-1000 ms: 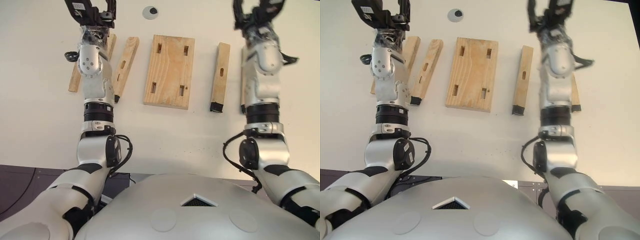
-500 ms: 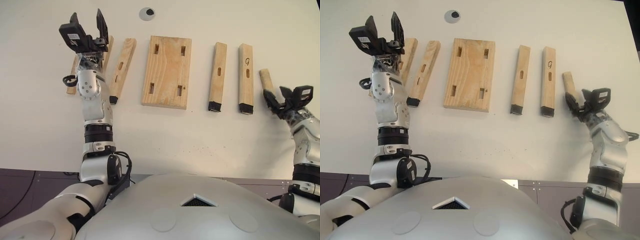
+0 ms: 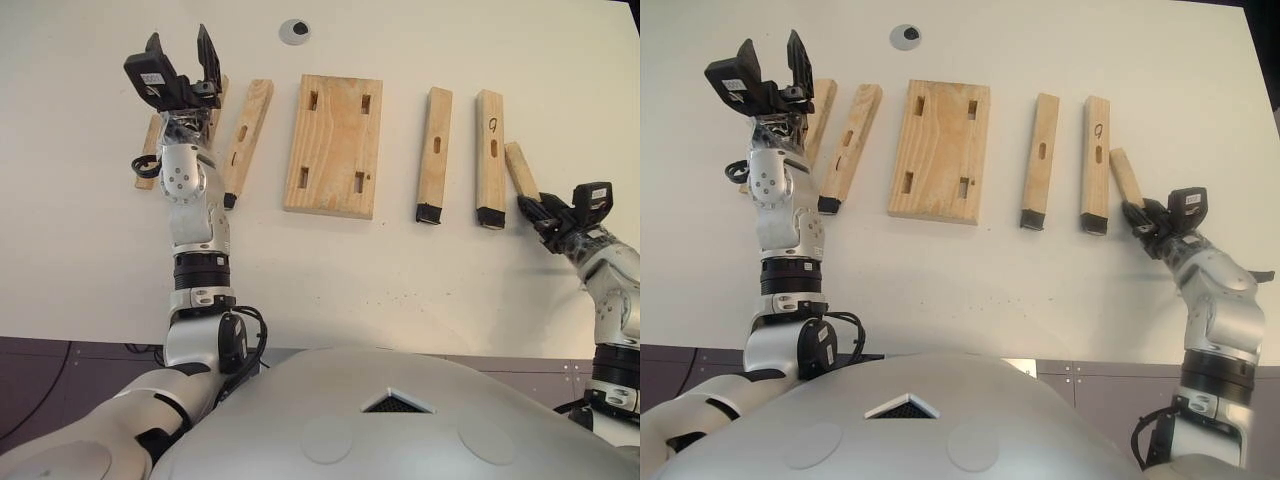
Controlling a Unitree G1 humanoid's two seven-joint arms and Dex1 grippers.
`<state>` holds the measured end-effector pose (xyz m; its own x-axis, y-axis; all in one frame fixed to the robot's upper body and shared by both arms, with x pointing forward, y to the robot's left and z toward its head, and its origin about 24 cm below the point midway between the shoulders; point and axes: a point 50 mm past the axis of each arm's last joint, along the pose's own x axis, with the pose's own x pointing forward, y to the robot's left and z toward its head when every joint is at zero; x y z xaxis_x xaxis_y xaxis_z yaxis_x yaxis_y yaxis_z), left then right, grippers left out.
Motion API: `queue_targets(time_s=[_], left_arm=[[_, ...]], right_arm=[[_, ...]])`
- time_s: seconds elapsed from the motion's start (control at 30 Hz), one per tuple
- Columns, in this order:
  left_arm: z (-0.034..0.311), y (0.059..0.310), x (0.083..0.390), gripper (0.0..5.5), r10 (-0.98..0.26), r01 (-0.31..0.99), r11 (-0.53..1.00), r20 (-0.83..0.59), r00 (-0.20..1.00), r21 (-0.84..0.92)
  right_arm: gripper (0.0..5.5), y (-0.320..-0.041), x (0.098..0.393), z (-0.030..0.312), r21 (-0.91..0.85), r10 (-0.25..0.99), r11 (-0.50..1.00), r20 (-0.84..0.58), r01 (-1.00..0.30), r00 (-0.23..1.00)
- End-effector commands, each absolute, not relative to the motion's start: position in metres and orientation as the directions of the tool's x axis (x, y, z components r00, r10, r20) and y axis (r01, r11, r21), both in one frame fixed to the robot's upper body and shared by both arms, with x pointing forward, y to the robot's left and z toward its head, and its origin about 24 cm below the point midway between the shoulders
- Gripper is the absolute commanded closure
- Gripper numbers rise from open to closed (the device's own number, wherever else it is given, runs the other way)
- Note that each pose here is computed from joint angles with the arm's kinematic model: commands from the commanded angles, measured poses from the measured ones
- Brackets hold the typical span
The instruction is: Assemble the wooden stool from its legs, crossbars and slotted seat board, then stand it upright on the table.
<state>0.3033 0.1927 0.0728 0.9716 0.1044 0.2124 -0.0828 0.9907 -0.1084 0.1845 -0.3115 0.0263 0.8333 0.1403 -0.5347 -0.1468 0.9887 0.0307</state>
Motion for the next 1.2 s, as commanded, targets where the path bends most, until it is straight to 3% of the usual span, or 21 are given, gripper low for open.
queue_targets(time_s=[0.03, 0.07, 0.1, 0.17, 0.23, 0.33, 0.47, 0.73, 1.2], left_arm=[[0.086, 0.186, 0.307, 2.1, 0.039, -0.008, 0.991, 0.226, 0.973, -0.135], [0.095, 0.181, 0.309, 2.1, 0.002, 0.033, 0.99, 0.241, 0.971, -0.141], [0.104, 0.174, 0.311, 2.1, -0.056, 0.099, 0.982, 0.253, 0.966, -0.159], [0.123, 0.154, 0.313, 2.1, -0.19, 0.264, 0.925, 0.271, 0.944, -0.274], [0.145, 0.132, 0.311, 2.1, -0.338, 0.461, 0.718, 0.317, 0.886, -0.521], [0.163, 0.111, 0.302, 2.1, -0.497, 0.597, 0.488, 0.36, 0.789, -0.637], [0.176, 0.103, 0.29, 2.1, -0.583, 0.635, 0.324, 0.381, 0.718, -0.701], [0.179, 0.099, 0.292, 2.1, -0.615, 0.615, 0.294, 0.348, 0.708, -0.732], [0.183, 0.106, 0.292, 4.41, -0.628, 0.639, 0.325, 0.346, 0.697, -0.697]], right_arm=[[4.2, -0.311, 0.224, 0.055, 0.02, 0.034, 0.999, -0.356, -0.028, 0.934], [4.2, -0.301, 0.246, 0.08, -0.015, 0.057, 0.998, -0.193, -0.062, 0.98], [4.2, -0.277, 0.265, 0.106, -0.069, 0.157, 0.985, -0.03, -0.159, 0.987], [4.2, -0.221, 0.286, 0.144, -0.137, 0.38, 0.923, 0.187, -0.359, 0.906], [4.21, -0.173, 0.293, 0.157, -0.142, 0.547, 0.836, 0.271, -0.529, 0.792], [4.21, -0.141, 0.297, 0.156, -0.158, 0.644, 0.762, 0.292, -0.628, 0.707], [4.21, -0.126, 0.297, 0.157, -0.177, 0.692, 0.717, 0.295, -0.674, 0.659], [4.21, -0.107, 0.278, 0.149, -0.228, 0.792, 0.607, 0.255, -0.761, 0.555], [4.21, -0.108, 0.278, 0.142, -0.293, 0.789, 0.614, 0.22, -0.733, 0.573]])
